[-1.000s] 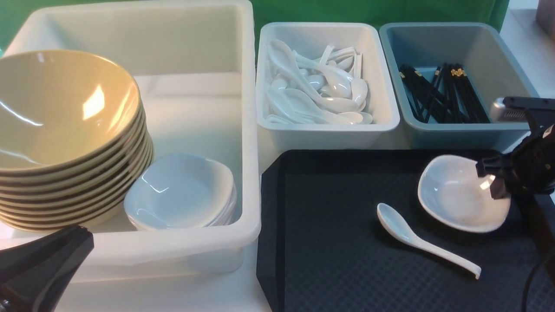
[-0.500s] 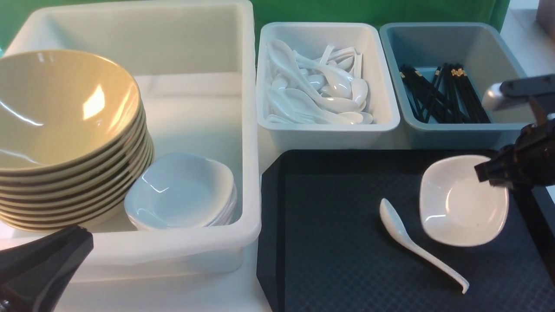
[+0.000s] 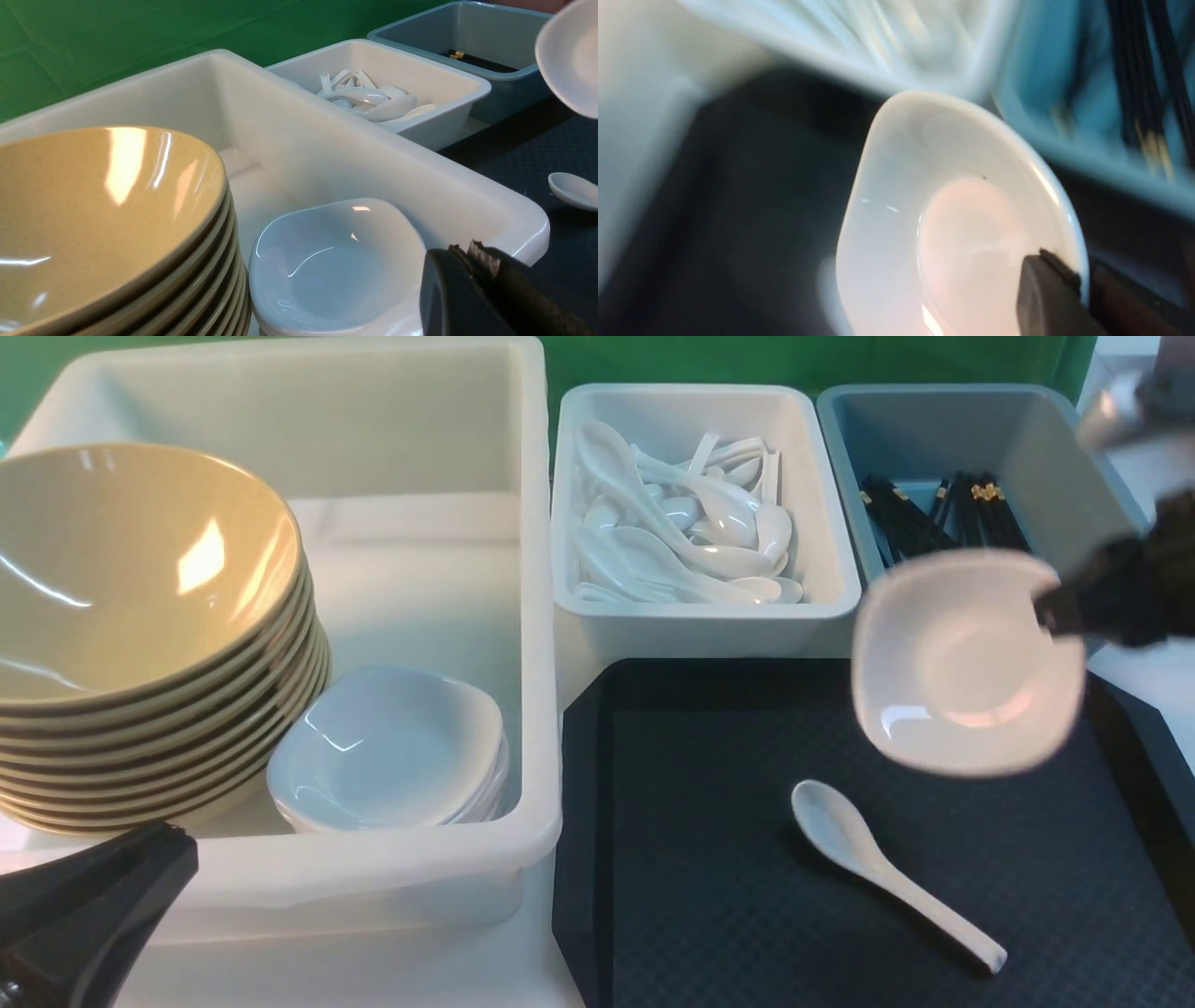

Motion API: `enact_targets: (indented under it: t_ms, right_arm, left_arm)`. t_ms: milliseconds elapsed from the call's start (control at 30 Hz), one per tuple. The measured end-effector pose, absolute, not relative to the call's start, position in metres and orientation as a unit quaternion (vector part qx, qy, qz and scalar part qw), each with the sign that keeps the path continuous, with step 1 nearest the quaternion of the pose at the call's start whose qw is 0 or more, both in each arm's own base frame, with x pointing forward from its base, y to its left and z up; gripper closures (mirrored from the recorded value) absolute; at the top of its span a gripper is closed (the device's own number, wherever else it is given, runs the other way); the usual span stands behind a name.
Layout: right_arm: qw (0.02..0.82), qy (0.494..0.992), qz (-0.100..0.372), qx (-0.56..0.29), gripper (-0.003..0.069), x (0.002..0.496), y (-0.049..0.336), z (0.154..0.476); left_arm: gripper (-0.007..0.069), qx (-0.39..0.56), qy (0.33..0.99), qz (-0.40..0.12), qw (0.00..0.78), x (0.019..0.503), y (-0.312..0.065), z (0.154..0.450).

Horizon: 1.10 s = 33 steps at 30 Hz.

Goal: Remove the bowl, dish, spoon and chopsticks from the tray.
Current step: Use the right arm to put the plate into the large storage box on the left

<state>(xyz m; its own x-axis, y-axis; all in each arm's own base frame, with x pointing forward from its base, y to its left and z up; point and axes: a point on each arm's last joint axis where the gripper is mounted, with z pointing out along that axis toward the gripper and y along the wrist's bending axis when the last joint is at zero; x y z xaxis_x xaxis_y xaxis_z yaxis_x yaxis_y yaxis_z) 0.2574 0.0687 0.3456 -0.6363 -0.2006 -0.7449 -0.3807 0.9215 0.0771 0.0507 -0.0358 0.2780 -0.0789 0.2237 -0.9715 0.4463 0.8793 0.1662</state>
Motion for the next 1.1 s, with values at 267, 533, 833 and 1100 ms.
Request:
enact_targets:
  t_ms: [267,533,833,1100]
  right_arm:
    - [0.469,0.795,0.264,-0.281,0.0584,0.259,0.178,0.379]
    - [0.435,0.790,0.287,-0.323,0.0576,0.288,0.277,0.325]
    - [0.415,0.788,0.283,-0.355,0.0302,0.294,0.288,0.322]
    - [0.308,0.870,0.161,-0.351,0.0246,0.292,0.198,0.344]
  left_arm:
    - [0.0626,0.226,0.727,-0.084,0.643,0.051,-0.035,0.279]
    - [0.0626,0.225,0.726,-0.083,0.644,0.051,-0.035,0.279]
    - [0.0626,0.225,0.727,-0.084,0.644,0.051,-0.035,0.279]
    - [0.0626,0.225,0.727,-0.084,0.643,0.051,-0.035,0.279]
